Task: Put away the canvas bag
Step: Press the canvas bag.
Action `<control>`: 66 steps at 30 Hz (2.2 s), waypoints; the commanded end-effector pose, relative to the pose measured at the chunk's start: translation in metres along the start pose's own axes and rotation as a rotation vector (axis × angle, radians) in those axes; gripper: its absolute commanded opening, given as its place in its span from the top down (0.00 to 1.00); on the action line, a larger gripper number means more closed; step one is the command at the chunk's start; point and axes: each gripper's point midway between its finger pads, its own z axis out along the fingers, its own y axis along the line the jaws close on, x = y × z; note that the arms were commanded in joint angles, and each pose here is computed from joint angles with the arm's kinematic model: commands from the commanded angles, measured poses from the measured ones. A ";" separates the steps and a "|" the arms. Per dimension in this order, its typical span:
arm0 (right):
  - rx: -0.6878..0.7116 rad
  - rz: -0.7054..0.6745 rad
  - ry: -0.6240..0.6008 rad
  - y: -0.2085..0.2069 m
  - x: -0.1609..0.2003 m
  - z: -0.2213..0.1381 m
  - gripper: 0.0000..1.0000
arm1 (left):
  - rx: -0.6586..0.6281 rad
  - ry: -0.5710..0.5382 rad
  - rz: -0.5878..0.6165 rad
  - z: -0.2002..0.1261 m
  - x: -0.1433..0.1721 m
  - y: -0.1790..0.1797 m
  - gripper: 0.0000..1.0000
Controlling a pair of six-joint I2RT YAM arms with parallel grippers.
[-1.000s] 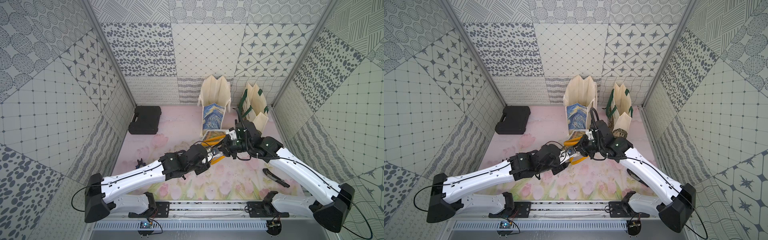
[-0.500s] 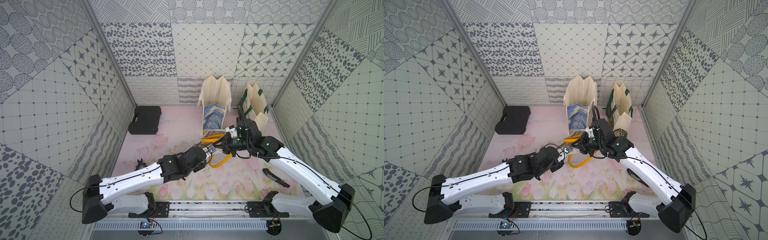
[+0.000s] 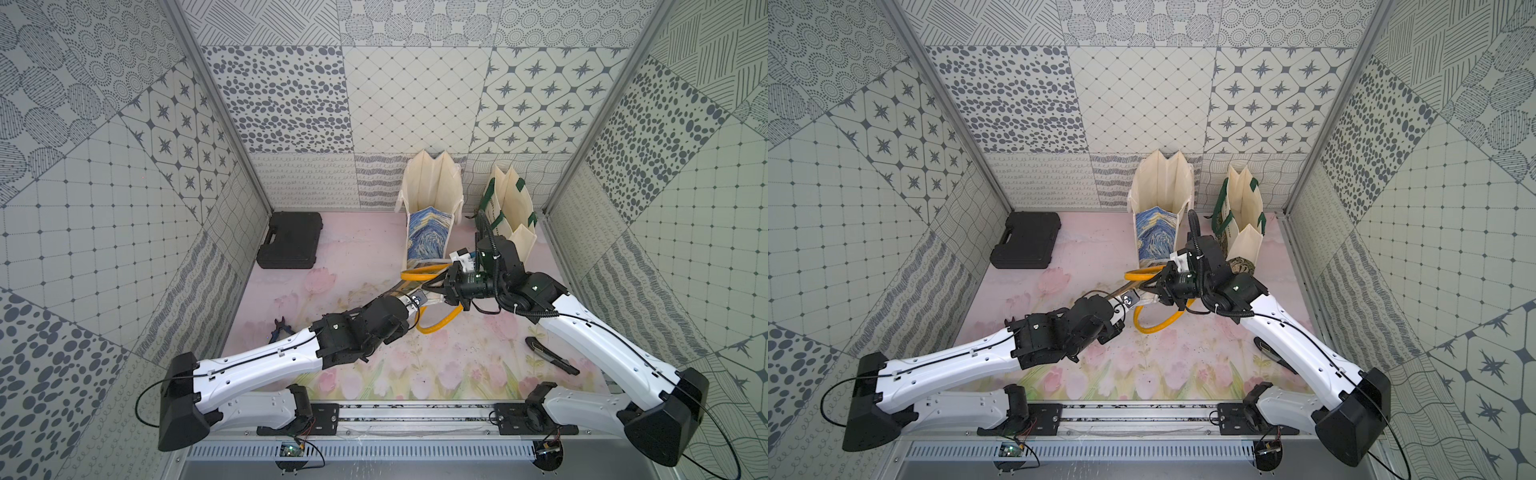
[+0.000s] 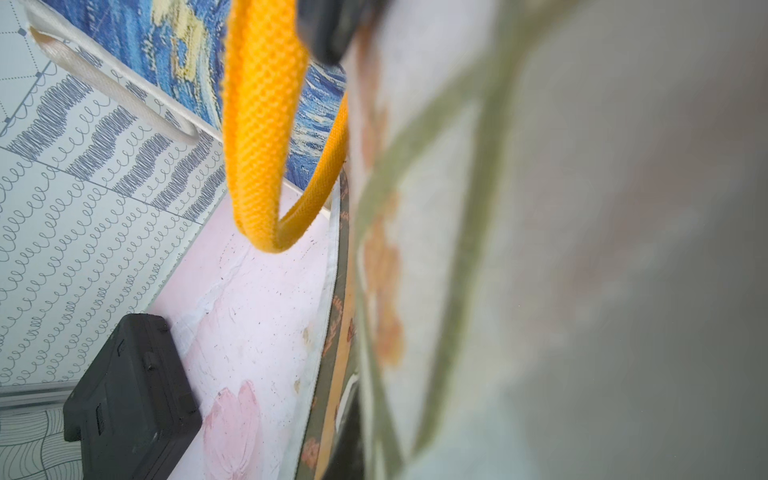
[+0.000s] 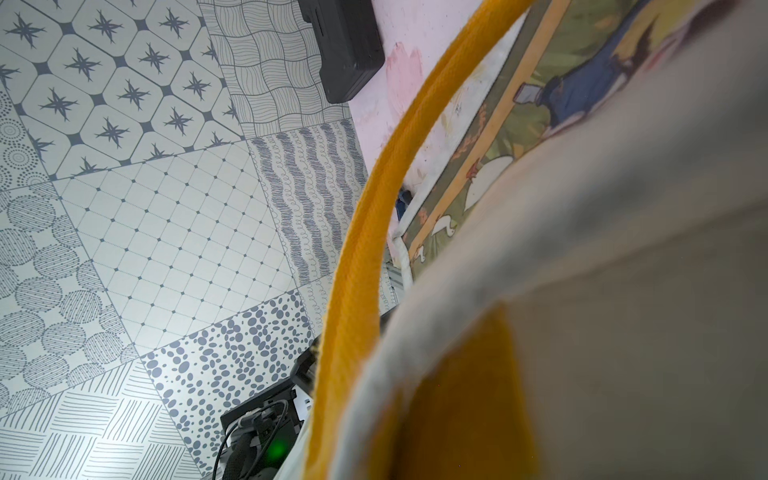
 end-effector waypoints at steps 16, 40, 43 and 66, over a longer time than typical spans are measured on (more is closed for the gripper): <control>-0.187 -0.046 -0.048 0.047 -0.016 -0.035 1.00 | 0.007 0.129 -0.041 -0.013 0.042 0.001 0.88; -0.110 -0.094 0.147 0.004 0.003 -0.021 1.00 | 0.091 0.043 -0.211 -0.076 0.021 0.023 0.95; -0.028 -0.115 0.207 -0.027 0.013 -0.014 1.00 | 0.109 -0.001 -0.238 -0.090 0.019 0.027 0.93; 0.462 -0.153 0.385 -0.187 0.042 0.008 0.98 | 0.064 0.046 -0.230 -0.105 0.035 0.041 0.80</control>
